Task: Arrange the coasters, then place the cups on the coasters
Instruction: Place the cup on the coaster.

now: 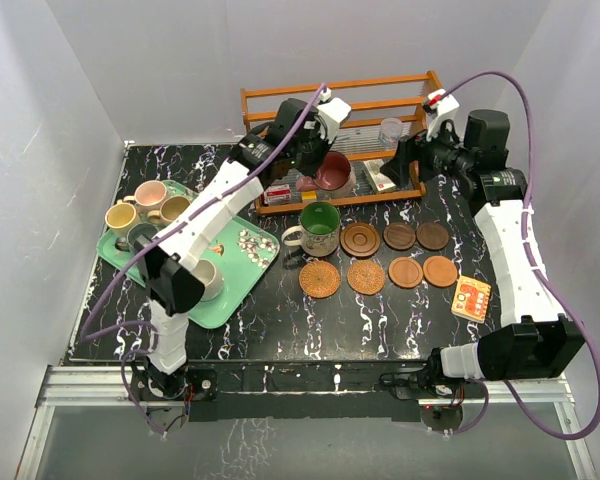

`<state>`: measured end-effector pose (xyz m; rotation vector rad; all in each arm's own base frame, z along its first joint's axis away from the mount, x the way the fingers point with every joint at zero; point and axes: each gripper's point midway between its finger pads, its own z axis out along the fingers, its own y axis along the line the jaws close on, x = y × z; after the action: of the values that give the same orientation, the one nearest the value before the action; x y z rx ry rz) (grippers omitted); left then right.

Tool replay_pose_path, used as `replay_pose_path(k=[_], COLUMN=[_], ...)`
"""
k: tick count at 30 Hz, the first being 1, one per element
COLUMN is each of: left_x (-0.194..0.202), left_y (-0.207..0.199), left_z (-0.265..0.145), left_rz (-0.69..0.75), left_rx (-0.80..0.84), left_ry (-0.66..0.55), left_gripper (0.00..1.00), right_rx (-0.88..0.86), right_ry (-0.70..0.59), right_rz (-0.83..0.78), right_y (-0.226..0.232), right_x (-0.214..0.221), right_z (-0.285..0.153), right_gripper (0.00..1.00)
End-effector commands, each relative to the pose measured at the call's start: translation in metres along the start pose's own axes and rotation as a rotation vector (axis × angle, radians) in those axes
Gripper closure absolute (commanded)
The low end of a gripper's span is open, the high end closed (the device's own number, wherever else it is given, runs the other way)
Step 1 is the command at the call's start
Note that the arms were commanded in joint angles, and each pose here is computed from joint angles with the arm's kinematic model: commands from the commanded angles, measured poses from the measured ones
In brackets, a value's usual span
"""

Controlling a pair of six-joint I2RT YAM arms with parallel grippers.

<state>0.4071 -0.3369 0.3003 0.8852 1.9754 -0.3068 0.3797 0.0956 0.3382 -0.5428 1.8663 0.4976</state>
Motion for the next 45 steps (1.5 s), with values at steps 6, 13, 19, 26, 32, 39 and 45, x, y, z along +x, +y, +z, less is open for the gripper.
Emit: replay_pose_path(k=[6, 13, 19, 26, 32, 39, 45], left_x=[-0.083, -0.096, -0.100, -0.099, -0.100, -0.102, -0.103], left_y=[-0.001, -0.017, -0.032, -0.046, -0.053, -0.057, -0.066], left_z=[0.011, 0.024, 0.030, 0.028, 0.029, 0.026, 0.020], left_rz=[-0.080, -0.089, -0.111, -0.113, -0.113, -0.133, -0.109], left_rx=[-0.109, -0.111, -0.143, -0.146, -0.180, -0.186, -0.168], left_ry=[-0.267, -0.310, -0.326, -0.327, -0.341, -0.356, -0.362], left_gripper=[1.00, 1.00, 1.00, 1.00, 1.00, 1.00, 1.00], right_rx=[-0.025, -0.014, 0.076, 0.201, 0.271, 0.305, 0.366], right_ry=[-0.092, -0.064, -0.037, 0.000, 0.027, 0.060, 0.057], right_rz=[0.045, 0.106, 0.137, 0.155, 0.153, 0.156, 0.140], right_y=[0.026, 0.022, 0.004, -0.020, -0.032, -0.039, -0.048], right_x=[-0.034, -0.013, 0.001, 0.014, 0.025, 0.036, 0.034], right_z=[0.019, 0.031, 0.039, 0.042, 0.041, 0.042, 0.037], right_gripper=[0.21, 0.28, 0.37, 0.50, 0.59, 0.66, 0.77])
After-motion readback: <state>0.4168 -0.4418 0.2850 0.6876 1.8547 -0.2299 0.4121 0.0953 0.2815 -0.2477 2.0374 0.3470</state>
